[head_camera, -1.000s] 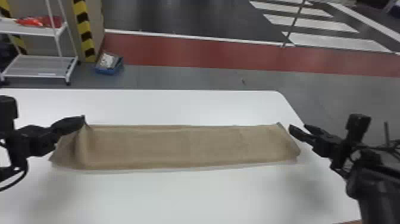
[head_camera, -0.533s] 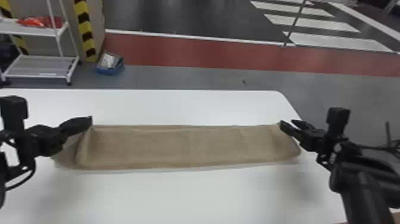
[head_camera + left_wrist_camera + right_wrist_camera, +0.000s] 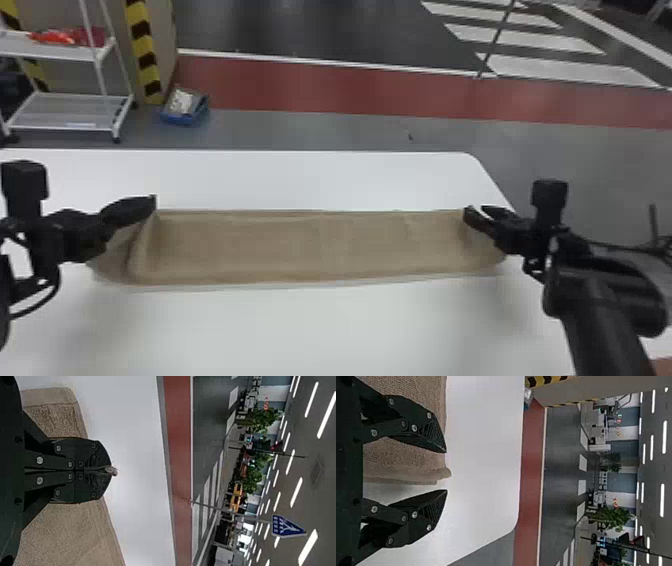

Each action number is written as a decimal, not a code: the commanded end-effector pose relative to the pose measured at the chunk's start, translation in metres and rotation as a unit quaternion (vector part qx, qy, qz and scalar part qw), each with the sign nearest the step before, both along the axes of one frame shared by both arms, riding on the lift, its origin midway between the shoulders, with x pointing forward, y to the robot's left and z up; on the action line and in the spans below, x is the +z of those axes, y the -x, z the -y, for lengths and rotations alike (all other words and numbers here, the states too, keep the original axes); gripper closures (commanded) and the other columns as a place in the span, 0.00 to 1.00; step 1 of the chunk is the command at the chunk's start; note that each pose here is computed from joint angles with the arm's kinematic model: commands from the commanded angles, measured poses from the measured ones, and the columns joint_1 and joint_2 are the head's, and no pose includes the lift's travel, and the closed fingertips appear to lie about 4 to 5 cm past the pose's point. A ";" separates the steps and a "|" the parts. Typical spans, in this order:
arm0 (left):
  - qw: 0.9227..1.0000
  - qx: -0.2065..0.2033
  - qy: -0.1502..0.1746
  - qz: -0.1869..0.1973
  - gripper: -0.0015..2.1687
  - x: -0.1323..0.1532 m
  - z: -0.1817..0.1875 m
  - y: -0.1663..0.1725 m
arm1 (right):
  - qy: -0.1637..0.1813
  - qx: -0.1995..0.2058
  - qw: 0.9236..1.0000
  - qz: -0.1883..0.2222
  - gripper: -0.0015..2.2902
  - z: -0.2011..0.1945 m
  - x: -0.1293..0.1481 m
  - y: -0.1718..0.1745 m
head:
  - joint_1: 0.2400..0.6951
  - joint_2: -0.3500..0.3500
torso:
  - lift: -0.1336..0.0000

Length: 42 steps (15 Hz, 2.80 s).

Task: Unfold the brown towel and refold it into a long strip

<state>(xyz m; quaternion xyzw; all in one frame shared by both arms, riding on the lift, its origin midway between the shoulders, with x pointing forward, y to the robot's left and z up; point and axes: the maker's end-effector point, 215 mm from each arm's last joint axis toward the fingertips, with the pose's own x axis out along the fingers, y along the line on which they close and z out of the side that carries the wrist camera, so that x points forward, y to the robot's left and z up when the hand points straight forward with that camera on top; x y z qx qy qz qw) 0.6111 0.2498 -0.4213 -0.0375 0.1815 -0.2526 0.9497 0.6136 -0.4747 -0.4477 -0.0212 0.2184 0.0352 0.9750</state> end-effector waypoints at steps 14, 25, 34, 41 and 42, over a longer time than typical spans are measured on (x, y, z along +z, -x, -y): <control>1.000 0.003 0.005 -0.007 0.66 -0.001 -0.004 0.004 | -0.024 -0.009 1.000 0.009 0.56 0.010 0.010 0.010 | 1.00 0.22 | 0.08; 1.000 0.020 -0.001 0.004 0.66 0.036 -0.015 0.021 | -0.042 -0.036 0.997 0.044 0.56 0.045 0.038 0.043 | 1.00 0.17 | 0.08; 0.996 0.044 -0.078 -0.011 0.21 -0.001 0.001 -0.007 | -0.013 -0.010 0.999 0.031 0.56 0.020 0.026 0.026 | 1.00 0.17 | 0.08; 0.993 0.086 -0.078 0.001 0.01 0.011 -0.054 0.012 | -0.002 -0.032 0.998 0.048 0.14 0.040 0.038 0.026 | 1.00 0.21 | 0.08; 0.992 0.095 -0.078 0.000 0.01 0.009 -0.065 0.020 | -0.002 -0.032 0.998 0.050 0.09 0.041 0.038 0.027 | 1.00 0.22 | 0.08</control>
